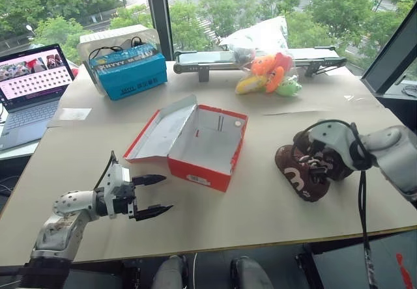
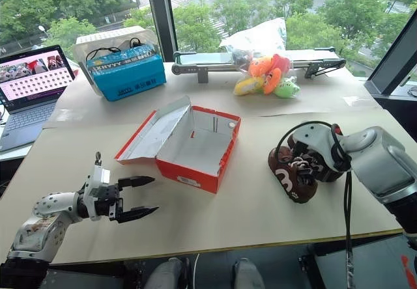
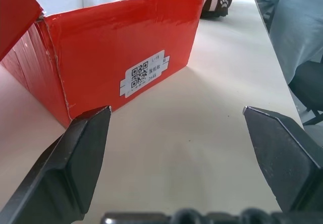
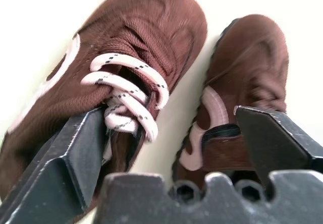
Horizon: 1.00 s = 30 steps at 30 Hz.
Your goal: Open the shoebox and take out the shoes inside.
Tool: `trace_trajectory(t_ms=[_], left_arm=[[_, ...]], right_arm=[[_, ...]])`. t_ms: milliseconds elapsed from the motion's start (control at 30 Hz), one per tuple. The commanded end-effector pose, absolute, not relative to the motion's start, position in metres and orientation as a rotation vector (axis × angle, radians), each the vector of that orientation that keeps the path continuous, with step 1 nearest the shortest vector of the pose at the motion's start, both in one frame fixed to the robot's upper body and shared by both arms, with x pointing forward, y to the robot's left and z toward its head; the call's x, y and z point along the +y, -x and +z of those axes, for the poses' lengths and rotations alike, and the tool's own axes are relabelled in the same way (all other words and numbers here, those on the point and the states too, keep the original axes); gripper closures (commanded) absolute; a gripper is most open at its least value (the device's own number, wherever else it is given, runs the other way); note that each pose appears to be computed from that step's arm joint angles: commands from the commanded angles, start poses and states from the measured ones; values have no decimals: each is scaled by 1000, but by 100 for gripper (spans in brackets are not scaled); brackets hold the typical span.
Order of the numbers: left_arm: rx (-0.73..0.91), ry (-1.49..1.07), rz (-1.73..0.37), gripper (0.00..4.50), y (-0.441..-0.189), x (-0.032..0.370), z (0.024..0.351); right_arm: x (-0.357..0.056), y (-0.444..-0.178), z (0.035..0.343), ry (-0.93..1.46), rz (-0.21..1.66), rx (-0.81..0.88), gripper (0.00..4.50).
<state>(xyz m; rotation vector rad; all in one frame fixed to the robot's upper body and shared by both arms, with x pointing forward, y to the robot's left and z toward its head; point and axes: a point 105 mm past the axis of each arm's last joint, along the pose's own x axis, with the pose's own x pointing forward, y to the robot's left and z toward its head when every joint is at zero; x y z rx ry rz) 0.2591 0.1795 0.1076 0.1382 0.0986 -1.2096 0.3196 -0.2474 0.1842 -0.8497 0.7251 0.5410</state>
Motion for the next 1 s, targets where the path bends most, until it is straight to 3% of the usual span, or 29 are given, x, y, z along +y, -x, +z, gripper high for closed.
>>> trace_trajectory(t_ms=[33, 233, 433, 600, 733, 833, 933, 1000], left_arm=[[73, -174, -1221, 0, -261, 180, 114], [67, -177, -1226, 0, -264, 179, 116], [31, -130, -1115, 0, -275, 184, 119], [24, -91, -970, 0, -275, 195, 113], [15, -31, -802, 0, -274, 208, 105], [12, 26, -598, 0, -282, 222, 94], [-6, 25, -527, 0, -286, 226, 94], [4, 27, -422, 0, -290, 232, 80]], right_arm=[[-246, -305, 223, 881, 559, 662, 5], [-255, -292, 237, 892, 552, 661, 5], [-226, -330, 262, 486, 387, 365, 5], [-205, -339, 248, 190, 227, 181, 5], [-214, -336, 239, 30, 26, 15, 5], [-203, -330, 216, 43, -34, 13, 5], [-196, -328, 209, 73, -47, 7, 5], [-169, -327, 181, 164, 36, 78, 5]])
